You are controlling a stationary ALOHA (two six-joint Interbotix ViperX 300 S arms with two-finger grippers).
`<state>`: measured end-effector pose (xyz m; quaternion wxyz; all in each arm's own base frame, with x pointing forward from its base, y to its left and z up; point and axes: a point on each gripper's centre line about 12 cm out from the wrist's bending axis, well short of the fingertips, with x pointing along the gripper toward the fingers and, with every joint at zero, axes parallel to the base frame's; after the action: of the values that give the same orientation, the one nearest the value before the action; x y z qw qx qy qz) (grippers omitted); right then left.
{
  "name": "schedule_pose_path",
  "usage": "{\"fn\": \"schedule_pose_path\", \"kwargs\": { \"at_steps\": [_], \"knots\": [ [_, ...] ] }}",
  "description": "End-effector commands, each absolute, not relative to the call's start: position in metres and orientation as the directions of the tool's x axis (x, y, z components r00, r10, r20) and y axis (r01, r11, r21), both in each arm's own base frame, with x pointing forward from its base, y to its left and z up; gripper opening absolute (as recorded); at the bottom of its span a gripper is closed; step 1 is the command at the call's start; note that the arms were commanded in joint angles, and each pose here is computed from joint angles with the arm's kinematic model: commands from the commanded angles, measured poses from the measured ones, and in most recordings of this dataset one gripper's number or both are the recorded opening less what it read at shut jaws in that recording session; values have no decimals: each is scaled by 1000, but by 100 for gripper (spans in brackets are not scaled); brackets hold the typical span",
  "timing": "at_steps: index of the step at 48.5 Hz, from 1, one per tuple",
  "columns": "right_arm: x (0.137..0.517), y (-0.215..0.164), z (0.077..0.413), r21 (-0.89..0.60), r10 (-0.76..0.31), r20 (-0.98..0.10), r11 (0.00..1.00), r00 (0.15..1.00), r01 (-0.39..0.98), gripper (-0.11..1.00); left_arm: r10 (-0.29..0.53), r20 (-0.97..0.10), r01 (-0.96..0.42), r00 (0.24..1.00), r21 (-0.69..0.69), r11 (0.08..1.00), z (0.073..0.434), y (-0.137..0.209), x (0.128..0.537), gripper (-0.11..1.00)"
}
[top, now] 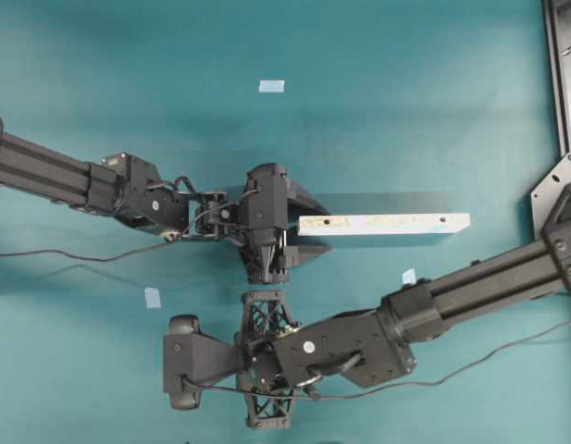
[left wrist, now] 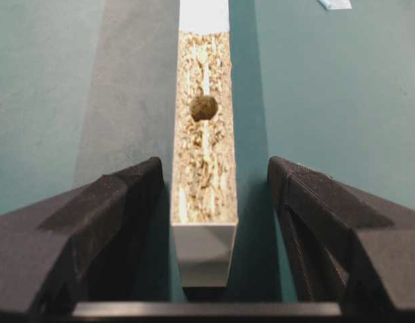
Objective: Move the wooden board into place and insert the rod into its hole.
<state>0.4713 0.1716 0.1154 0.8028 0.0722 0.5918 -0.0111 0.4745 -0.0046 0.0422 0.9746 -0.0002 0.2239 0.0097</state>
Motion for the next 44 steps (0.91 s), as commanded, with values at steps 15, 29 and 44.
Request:
{"fn": "schedule_pose_path", "kwargs": {
  "at_steps": [15, 29, 44],
  "knots": [
    [470, 159, 204, 104, 65, -873, 993, 483, 54, 9, 15, -465, -18, 885, 0, 1000, 34, -7, 469, 70],
    [455, 139, 250, 40, 62, -718, 998, 693, -47, 9, 6, -464, -7, 886, -1, 1000, 35, -12, 469, 70],
    [420, 110, 262, 69, 98, -625, 995, 775, -70, 9, 5, -464, -5, 886, 0, 1000, 34, -13, 469, 70]
  ]
}}
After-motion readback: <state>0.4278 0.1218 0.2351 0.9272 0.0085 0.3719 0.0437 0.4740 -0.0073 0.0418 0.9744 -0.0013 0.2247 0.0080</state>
